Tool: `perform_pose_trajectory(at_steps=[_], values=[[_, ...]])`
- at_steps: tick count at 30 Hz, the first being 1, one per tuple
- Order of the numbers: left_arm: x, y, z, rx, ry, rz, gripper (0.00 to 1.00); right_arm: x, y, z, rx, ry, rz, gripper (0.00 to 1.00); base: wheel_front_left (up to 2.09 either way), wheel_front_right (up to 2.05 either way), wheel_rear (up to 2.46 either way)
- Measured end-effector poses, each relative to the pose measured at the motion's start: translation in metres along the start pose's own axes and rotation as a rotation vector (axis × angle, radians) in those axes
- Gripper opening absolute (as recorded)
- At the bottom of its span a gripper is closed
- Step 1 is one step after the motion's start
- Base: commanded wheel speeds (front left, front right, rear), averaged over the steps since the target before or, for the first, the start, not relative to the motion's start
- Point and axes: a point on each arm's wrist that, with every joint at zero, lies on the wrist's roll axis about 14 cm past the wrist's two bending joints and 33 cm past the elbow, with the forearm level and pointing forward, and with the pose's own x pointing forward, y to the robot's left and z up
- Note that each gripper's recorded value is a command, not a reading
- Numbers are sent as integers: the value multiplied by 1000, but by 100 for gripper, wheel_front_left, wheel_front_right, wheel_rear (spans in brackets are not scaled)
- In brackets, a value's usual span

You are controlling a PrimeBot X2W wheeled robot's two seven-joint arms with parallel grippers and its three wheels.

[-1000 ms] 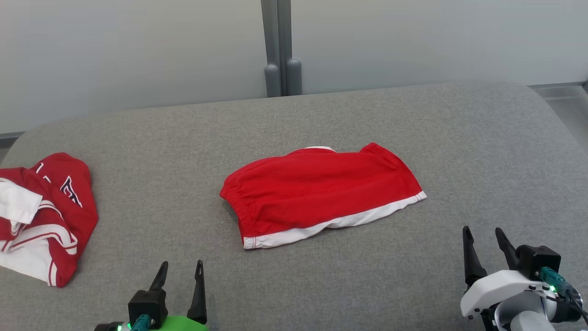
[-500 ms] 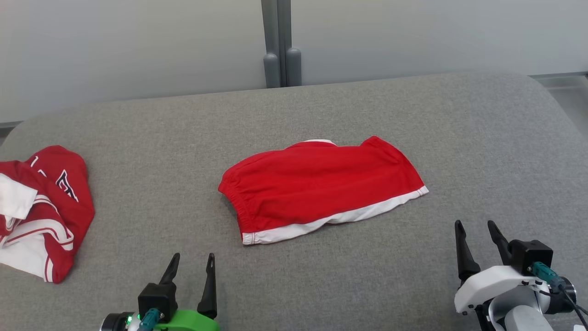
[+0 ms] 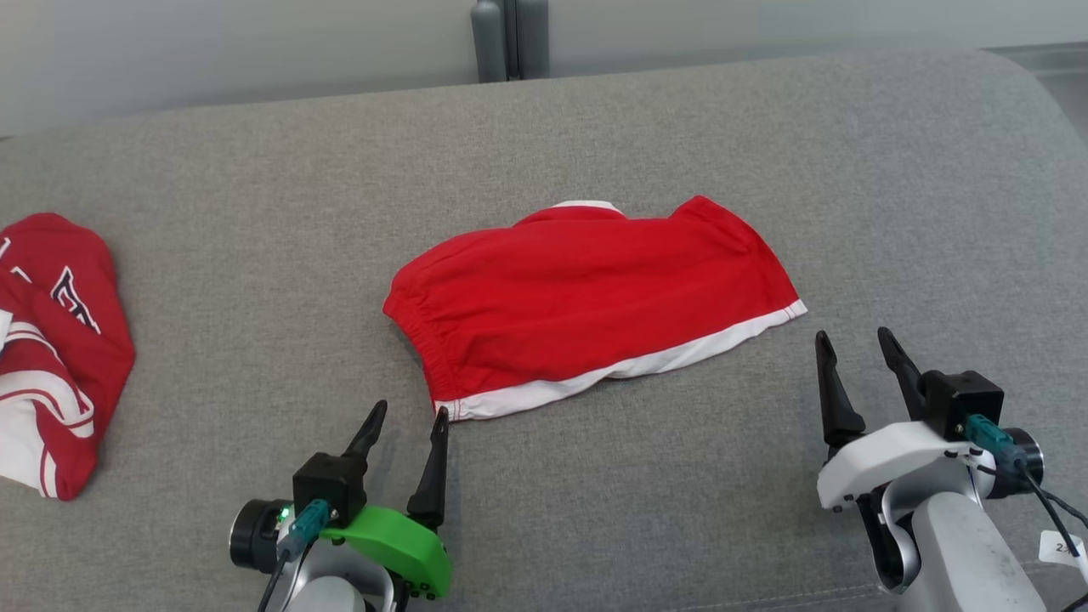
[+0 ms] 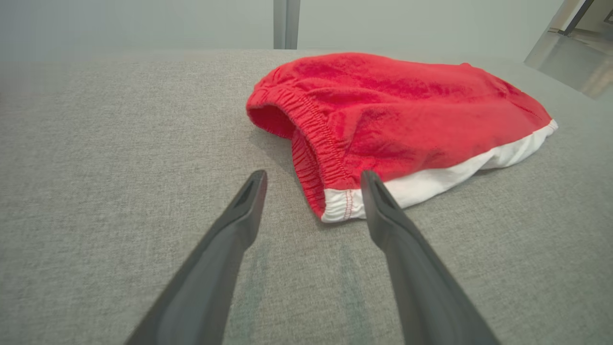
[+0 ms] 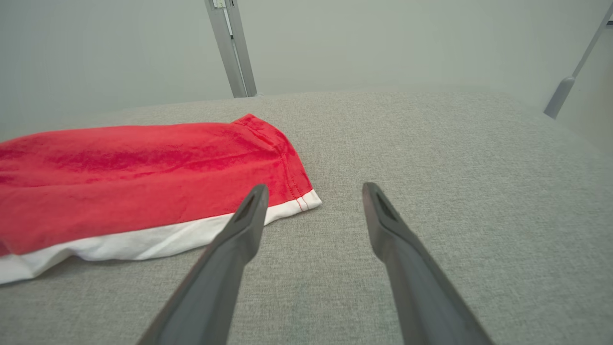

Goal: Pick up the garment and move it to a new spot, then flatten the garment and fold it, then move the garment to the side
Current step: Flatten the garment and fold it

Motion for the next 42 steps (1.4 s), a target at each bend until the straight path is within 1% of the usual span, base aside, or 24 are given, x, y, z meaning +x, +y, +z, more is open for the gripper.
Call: perform_pose_trajectory(at_steps=[7, 12, 15, 16, 17, 18, 23, 26, 34, 38, 42], values=[[15, -3, -21, -31, 65, -21, 100, 13, -2, -14, 0, 36, -3, 100, 0, 0, 0], [19, -9, -38, -78, 118, -50, 100, 15, -6, -23, 1, 58, -13, 100, 0, 0, 0], [23, -14, -40, -85, 123, -71, 100, 16, -9, -25, 1, 66, -20, 100, 0, 0, 0], [24, -15, -39, -86, 122, -78, 90, 16, -10, -26, 0, 68, -22, 100, 0, 0, 0], [26, -16, -38, -89, 118, -80, 47, 16, -11, -26, 0, 69, -23, 100, 0, 0, 0], [27, -16, -38, -86, 116, -84, 0, 16, -11, -27, -1, 69, -24, 100, 0, 0, 0], [26, -10, -40, -63, 124, -64, 0, 17, -10, -28, 0, 72, -21, 100, 0, 0, 0], [26, 0, -36, -46, 111, -25, 0, 19, -4, -28, 0, 73, -4, 100, 0, 0, 0], [12, 37, -30, -19, 93, 93, 0, 19, 25, -39, 1, 108, 90, 100, 0, 0, 0], [8, 46, -28, -18, 86, 117, 0, 15, 40, -52, 3, 151, 143, 100, 0, 0, 0], [7, 48, -27, -18, 84, 121, 0, 12, 48, -61, 6, 183, 173, 100, 0, 0, 0]])
